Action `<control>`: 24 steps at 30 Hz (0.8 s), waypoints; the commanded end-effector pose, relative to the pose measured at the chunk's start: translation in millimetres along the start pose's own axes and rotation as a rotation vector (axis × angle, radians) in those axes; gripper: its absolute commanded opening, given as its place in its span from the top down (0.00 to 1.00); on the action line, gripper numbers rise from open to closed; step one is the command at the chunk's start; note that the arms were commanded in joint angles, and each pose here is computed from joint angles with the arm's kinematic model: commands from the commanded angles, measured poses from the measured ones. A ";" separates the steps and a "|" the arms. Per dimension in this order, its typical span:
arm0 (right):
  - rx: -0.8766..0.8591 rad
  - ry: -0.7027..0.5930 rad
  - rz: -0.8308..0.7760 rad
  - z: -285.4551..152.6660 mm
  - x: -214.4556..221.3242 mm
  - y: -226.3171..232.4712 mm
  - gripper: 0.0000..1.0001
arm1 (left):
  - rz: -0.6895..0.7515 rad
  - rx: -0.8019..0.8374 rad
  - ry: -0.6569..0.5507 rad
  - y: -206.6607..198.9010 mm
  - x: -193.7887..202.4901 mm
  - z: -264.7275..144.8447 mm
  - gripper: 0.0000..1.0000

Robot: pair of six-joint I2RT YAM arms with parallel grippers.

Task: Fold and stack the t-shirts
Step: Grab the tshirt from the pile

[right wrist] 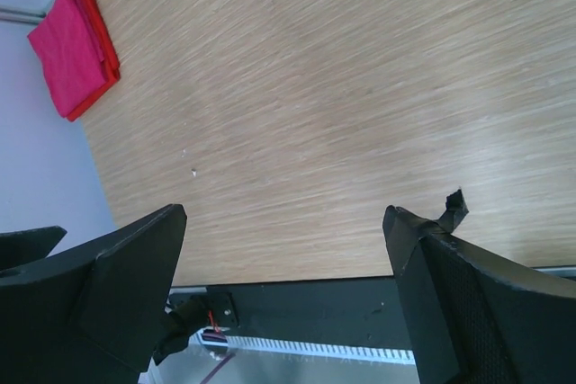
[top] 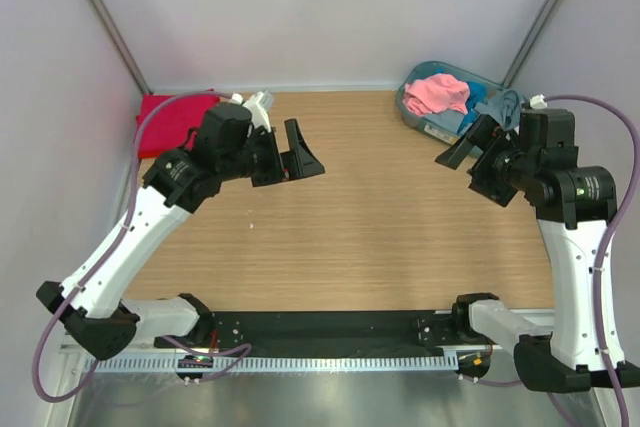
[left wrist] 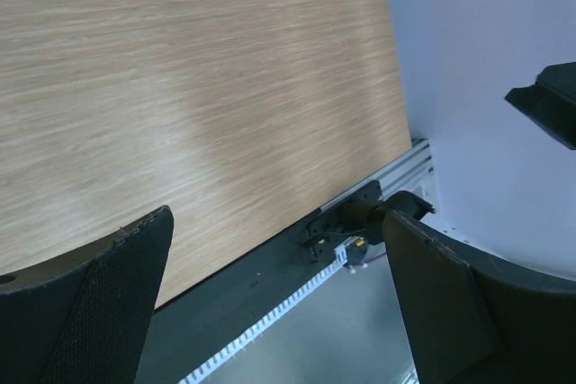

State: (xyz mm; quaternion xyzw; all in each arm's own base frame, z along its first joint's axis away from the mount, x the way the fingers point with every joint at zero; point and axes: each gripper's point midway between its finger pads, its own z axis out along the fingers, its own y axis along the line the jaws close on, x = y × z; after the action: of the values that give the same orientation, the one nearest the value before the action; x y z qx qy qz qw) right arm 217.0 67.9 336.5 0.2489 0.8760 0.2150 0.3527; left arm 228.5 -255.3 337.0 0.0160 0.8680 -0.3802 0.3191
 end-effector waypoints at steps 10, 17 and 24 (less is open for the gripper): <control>0.454 -0.274 -0.115 110.6 -132.3 -38.3 0.00 | 0.015 -0.184 -0.034 40.0 -20.4 19.5 0.00; 0.299 -0.243 -0.088 244.0 -211.3 2.9 0.04 | -0.031 -0.242 -0.019 50.8 -28.7 22.3 0.00; 0.326 -0.240 -0.044 323.7 -220.9 -42.6 0.23 | -0.039 -0.345 -0.023 78.1 -23.8 10.2 0.00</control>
State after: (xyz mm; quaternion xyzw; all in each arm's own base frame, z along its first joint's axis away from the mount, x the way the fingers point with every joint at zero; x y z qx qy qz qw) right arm 558.2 -22.0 184.0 0.3061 0.8833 0.0192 0.3545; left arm 276.2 -217.6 288.5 -0.0505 0.9188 -0.2473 0.3036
